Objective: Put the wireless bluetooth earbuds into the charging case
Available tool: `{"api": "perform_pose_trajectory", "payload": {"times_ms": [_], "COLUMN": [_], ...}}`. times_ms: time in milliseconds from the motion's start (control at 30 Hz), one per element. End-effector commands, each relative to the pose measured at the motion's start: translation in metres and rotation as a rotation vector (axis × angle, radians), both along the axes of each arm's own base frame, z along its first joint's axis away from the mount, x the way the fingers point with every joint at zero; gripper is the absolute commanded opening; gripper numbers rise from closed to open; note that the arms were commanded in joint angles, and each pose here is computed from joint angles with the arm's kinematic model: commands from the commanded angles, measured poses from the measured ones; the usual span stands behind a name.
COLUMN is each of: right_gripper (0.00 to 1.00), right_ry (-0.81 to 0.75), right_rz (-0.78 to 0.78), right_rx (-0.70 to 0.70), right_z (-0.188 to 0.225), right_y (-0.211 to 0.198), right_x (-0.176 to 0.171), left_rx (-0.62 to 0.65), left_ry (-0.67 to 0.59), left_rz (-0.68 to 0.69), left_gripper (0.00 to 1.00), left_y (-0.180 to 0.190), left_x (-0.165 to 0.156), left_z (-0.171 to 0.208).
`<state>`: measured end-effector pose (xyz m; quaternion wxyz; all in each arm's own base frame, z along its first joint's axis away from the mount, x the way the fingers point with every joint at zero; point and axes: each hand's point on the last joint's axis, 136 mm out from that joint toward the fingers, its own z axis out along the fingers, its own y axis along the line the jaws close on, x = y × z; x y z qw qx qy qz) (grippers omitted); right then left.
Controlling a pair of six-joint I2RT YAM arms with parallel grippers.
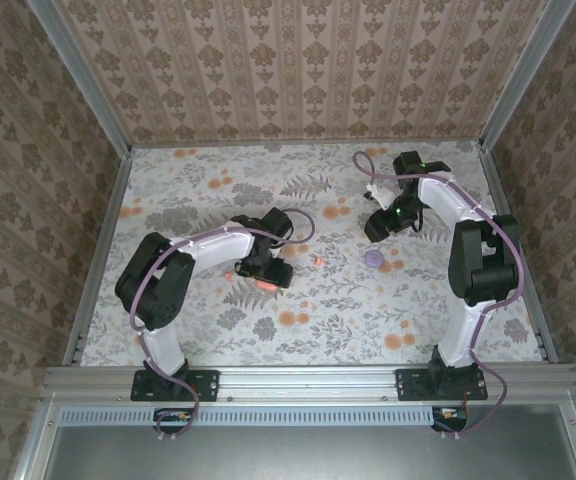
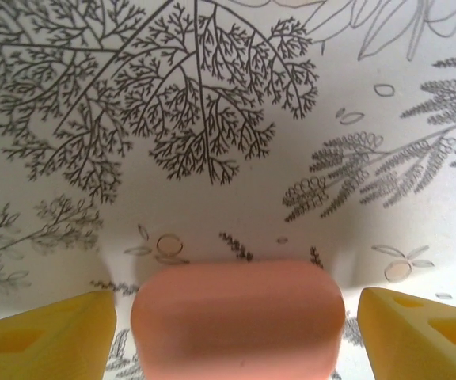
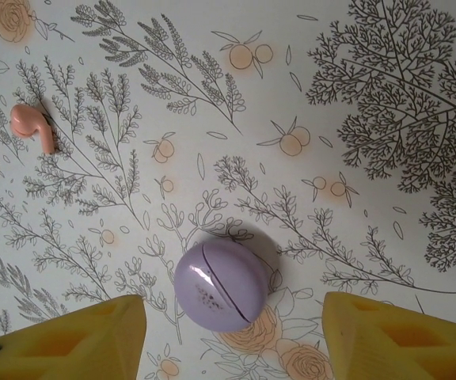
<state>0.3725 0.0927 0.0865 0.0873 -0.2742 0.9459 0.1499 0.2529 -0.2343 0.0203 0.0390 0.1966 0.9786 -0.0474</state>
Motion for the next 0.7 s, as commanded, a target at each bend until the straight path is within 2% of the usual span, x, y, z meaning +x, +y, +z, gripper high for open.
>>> {"api": "perform_pose_trajectory", "payload": {"times_ms": [0,167,333,533,667], "right_gripper": [0.62,0.62,0.62,0.62,0.61], "right_ry": [-0.067,-0.101,-0.152,-0.194,-0.200], "right_rz": [-0.011,0.006,0.002,-0.024,-0.056], "right_rx": [-0.012,-0.014,0.002,0.072,0.187], "right_z": [0.020,0.031,0.047,0.064,0.076], "right_y": [0.004,0.012,0.020,0.040,0.060], "right_x": [0.009,0.014,0.019,0.020,0.011], "left_rx": [0.013,0.033,0.023,-0.011,-0.081], "left_ry": [0.031,0.056,0.055,0.019,-0.036], "left_rz": [0.016,0.016,0.012,-0.009,-0.035], "left_gripper": [0.79,0.70,0.55,0.52,0.51], "left_y": [-0.003,0.000,0.001,-0.001,-0.005], "left_x": [-0.001,-0.005,-0.009,-0.009,-0.007], "left_z": [-0.005,-0.010,-0.004,0.013,0.026]}}
